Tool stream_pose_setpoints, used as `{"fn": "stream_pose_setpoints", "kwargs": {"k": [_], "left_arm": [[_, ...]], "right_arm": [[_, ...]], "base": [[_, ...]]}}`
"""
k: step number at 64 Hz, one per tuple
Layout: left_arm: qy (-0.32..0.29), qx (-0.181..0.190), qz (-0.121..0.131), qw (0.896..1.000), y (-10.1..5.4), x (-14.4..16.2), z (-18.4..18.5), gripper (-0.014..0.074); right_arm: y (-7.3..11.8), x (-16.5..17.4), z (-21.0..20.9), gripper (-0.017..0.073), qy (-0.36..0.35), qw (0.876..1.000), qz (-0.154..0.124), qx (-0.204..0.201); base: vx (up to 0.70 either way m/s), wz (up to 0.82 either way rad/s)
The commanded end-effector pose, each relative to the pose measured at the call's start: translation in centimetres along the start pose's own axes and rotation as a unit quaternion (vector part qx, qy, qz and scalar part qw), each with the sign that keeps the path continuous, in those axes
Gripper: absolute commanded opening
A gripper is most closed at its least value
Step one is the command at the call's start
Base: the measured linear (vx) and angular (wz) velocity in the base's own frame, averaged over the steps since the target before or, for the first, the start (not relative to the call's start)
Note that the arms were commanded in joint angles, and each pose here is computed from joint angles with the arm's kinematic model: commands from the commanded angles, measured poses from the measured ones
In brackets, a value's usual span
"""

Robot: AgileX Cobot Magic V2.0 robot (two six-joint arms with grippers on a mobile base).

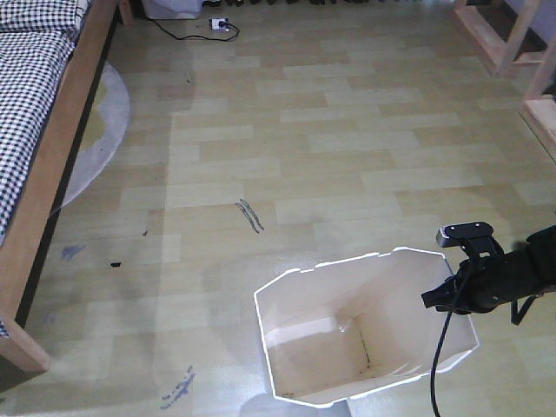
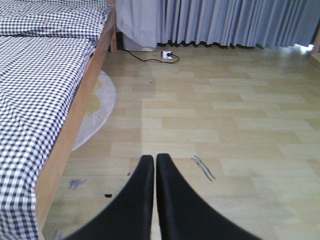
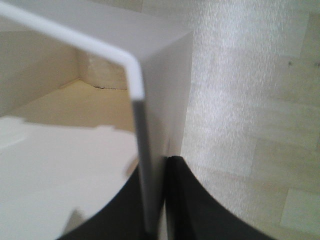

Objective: Move trash bin to bedside with robot
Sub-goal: 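Carry the bin with the right gripper toward the bed's head by the curtains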

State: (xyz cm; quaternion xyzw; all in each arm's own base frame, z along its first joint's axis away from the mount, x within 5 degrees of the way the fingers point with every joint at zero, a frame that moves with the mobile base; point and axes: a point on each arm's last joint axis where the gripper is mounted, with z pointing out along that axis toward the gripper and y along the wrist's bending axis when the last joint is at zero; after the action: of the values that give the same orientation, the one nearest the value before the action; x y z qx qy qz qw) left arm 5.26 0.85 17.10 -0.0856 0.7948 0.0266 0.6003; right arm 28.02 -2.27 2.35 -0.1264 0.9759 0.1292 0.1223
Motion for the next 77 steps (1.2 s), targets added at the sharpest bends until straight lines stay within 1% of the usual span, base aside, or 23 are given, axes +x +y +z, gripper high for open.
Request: {"fn": "stream_pose_setpoints", "kwargs": {"k": [1,33,77], "left_arm": [[-0.038,0.006,-0.003,0.999,-0.08,-0.54,-0.08,-0.0006],[-0.038,0.006,-0.003,0.999,-0.08,-0.54,-0.08,-0.0006],[-0.038,0.006,-0.003,0.999,-0.08,-0.54,-0.08,-0.0006]], "right_arm": [[1.32,-1.72,-1.79,-0.0003,-0.049,0.997,0.012,-0.063],[1.32,-1.72,-1.79,-0.0003,-0.049,0.997,0.012,-0.063],[1.32,-1.72,-1.79,-0.0003,-0.049,0.997,0.012,-0.063]], "base": [[0.33,0.16],[0.33,0.12],[0.35,-0.02]]}}
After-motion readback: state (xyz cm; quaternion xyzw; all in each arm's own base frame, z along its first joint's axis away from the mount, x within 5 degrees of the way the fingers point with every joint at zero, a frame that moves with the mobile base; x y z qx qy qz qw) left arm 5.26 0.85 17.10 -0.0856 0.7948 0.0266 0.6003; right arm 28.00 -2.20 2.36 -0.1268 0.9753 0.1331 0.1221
